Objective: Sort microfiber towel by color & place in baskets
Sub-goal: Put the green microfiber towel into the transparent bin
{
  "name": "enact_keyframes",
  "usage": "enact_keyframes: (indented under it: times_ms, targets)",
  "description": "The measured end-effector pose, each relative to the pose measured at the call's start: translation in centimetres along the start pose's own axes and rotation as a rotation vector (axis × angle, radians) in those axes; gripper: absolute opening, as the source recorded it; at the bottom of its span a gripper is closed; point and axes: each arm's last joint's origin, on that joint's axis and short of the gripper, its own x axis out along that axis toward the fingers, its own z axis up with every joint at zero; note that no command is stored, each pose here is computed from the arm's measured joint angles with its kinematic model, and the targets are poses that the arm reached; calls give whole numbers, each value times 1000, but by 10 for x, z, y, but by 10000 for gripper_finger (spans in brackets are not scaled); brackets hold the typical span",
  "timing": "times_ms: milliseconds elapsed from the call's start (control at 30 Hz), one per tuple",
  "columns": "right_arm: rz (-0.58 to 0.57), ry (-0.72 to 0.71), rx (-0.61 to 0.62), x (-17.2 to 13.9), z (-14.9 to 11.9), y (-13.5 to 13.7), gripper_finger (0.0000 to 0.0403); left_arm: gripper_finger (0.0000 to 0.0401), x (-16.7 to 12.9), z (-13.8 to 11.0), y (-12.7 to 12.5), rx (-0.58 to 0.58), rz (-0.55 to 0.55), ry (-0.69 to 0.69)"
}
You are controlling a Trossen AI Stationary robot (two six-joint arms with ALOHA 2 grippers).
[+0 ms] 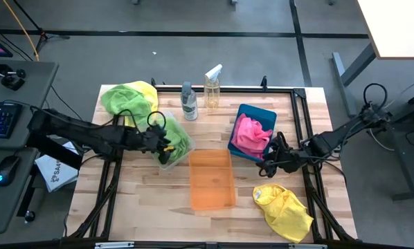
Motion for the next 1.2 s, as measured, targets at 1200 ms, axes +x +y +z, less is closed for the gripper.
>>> enact_keyframes:
  times_ms: [1200]
  targets:
    - [42, -165, 99, 0, 7, 8, 264, 213, -40, 76, 155, -226, 867, 383]
